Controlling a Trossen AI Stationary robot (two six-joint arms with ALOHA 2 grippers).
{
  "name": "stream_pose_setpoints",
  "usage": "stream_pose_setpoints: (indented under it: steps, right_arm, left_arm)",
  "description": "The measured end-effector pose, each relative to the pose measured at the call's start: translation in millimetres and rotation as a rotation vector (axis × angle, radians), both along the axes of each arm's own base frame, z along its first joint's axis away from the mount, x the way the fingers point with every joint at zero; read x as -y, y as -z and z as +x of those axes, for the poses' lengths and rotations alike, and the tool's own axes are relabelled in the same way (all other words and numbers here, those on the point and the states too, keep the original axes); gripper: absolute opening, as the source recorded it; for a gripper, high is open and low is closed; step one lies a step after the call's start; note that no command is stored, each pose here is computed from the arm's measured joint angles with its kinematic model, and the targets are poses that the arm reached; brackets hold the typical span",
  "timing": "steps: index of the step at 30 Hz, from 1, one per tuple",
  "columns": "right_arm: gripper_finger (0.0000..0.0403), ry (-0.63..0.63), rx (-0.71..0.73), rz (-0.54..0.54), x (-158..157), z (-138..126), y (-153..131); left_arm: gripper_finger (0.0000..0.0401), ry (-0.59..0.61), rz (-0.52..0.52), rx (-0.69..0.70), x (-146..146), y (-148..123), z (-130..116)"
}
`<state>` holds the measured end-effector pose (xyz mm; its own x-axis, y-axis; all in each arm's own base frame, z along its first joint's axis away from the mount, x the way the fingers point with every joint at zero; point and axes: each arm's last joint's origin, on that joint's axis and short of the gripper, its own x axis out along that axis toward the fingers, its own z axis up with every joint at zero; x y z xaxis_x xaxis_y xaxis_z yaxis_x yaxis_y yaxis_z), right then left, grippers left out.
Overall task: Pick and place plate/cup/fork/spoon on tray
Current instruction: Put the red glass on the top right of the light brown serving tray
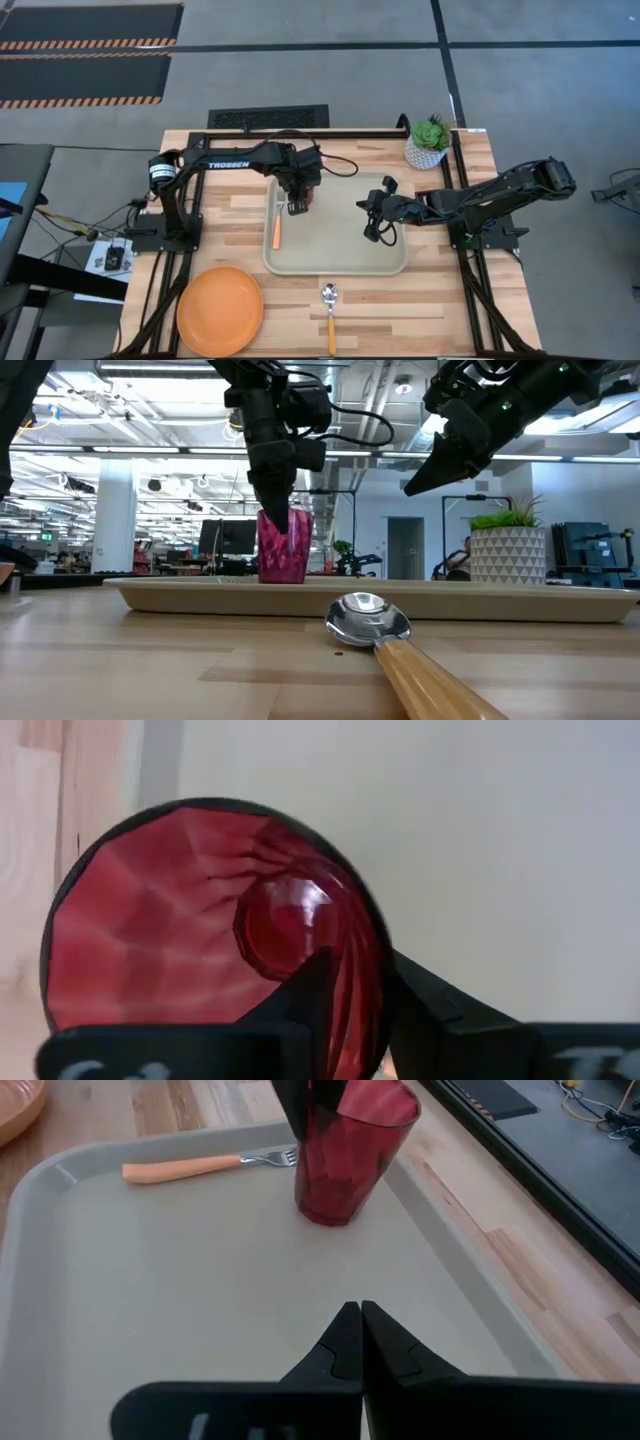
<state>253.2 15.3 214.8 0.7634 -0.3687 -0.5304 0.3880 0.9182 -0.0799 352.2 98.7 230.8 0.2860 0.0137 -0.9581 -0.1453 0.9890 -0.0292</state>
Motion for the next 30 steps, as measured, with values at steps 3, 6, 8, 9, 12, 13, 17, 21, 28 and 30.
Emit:
stream_pose_setpoints:
  steps: [3,6,8,9,12,13,17,21,28,30]
  right_arm:
    - [0.0008,0.000,0.000,0.000,0.0,0.0,0.0]
    - [0.0008,0.000,0.000,0.000,0.1,0.0,0.0]
    - [0.0008,0.001,0.001,0.000,0.2,0.0,0.0]
    - [0.0008,0.001,0.001,0.000,0.2,0.0,0.0]
    - [0.0010,0.001,0.001,0.000,0.2,0.0,0.0]
    - [0.0011,0.001,0.001,0.000,0.2,0.0,0.0]
    - [0.0011,0.000,0.001,0.002,-0.3,0.0,0.0]
    - [0.0010,-0.014,0.002,0.004,-4.2,-0.3,0.0]
    - [0.0011,-0.033,-0.017,0.003,-11.0,4.2,8.3]
    - [0.0011,-0.037,-0.005,0.004,-13.1,10.4,12.6]
  left_arm:
    - [0.0077,0.003,0.007,0.019,-0.8,-9.5,2.8]
    - [0.0086,0.014,0.019,0.045,-1.7,-21.7,5.8]
    - [0.0089,0.028,0.029,0.065,-2.3,-30.6,8.0]
    - [0.0090,0.035,0.034,0.072,-2.5,-35.2,8.6]
    - [0.0088,0.049,0.050,0.104,-2.8,-45.6,9.5]
    - [0.0084,0.049,0.055,0.119,-2.6,-48.8,8.8]
    - [0.0052,0.047,0.102,0.254,-1.4,-67.7,4.1]
    - [0.0010,0.039,0.141,0.410,4.0,-72.6,-14.2]
    - [0.0010,-0.019,0.191,0.704,20.7,-56.0,-69.2]
    - [0.0010,-0.037,0.220,0.786,26.3,-46.4,-86.6]
